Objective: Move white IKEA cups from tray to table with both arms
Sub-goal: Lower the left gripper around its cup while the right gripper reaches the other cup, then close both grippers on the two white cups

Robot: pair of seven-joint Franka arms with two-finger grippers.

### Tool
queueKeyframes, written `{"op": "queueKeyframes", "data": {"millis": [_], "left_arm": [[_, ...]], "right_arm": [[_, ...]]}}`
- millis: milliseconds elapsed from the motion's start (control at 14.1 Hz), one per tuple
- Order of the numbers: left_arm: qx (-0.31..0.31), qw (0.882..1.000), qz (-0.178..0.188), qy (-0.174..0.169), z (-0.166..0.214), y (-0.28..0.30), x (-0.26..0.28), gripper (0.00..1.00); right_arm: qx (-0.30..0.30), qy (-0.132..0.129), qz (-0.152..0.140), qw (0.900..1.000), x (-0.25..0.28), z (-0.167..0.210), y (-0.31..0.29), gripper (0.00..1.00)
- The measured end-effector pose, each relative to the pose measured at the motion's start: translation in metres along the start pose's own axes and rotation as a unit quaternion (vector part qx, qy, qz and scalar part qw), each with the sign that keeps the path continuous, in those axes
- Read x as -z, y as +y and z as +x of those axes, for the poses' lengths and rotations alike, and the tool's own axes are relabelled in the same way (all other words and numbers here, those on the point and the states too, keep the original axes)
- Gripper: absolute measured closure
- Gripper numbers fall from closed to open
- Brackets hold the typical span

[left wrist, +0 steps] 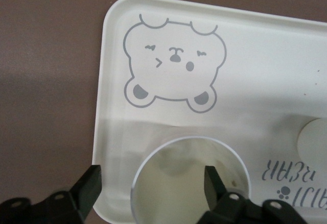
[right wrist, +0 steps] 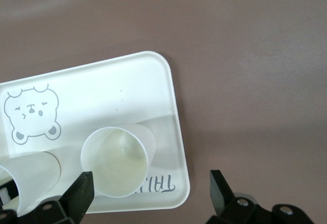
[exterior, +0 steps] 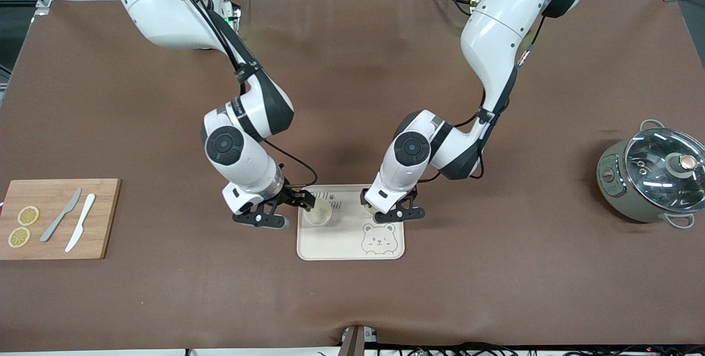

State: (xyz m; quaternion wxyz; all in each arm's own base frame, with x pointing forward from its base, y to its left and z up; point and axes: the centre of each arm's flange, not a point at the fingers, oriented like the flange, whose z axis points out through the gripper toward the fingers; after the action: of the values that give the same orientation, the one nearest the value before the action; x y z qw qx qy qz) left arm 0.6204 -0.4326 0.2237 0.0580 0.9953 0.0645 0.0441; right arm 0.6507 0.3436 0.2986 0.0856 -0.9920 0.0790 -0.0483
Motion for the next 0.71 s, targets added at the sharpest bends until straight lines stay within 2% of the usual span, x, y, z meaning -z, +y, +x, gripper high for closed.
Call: {"op": "queueKeyframes", "data": {"millis": [284, 498, 569, 711], "left_arm": [[0.003, 1.0, 0.001, 0.001, 0.0, 0.0, 0.0, 0.63], [0.0, 1.0, 0.003, 0.003, 0.001, 0.0, 0.0, 0.9], [0.0, 1.0, 0.003, 0.003, 0.0, 0.0, 0.0, 0.97], [0.002, 1.0, 0.002, 0.006, 0.002, 0.0, 0.002, 0.96]], "right_arm": [[-0.001, -0.002, -0.003, 1.0, -0.016, 0.0, 0.004, 0.0], [0.002, 0.004, -0.004, 1.0, -0.03, 0.0, 0.005, 0.0], [0.003, 0.004, -0.005, 1.0, -0.035, -0.001, 0.005, 0.0], [0.006, 0.005, -0.004, 1.0, -0.043, -0.003, 0.003, 0.0]]}}
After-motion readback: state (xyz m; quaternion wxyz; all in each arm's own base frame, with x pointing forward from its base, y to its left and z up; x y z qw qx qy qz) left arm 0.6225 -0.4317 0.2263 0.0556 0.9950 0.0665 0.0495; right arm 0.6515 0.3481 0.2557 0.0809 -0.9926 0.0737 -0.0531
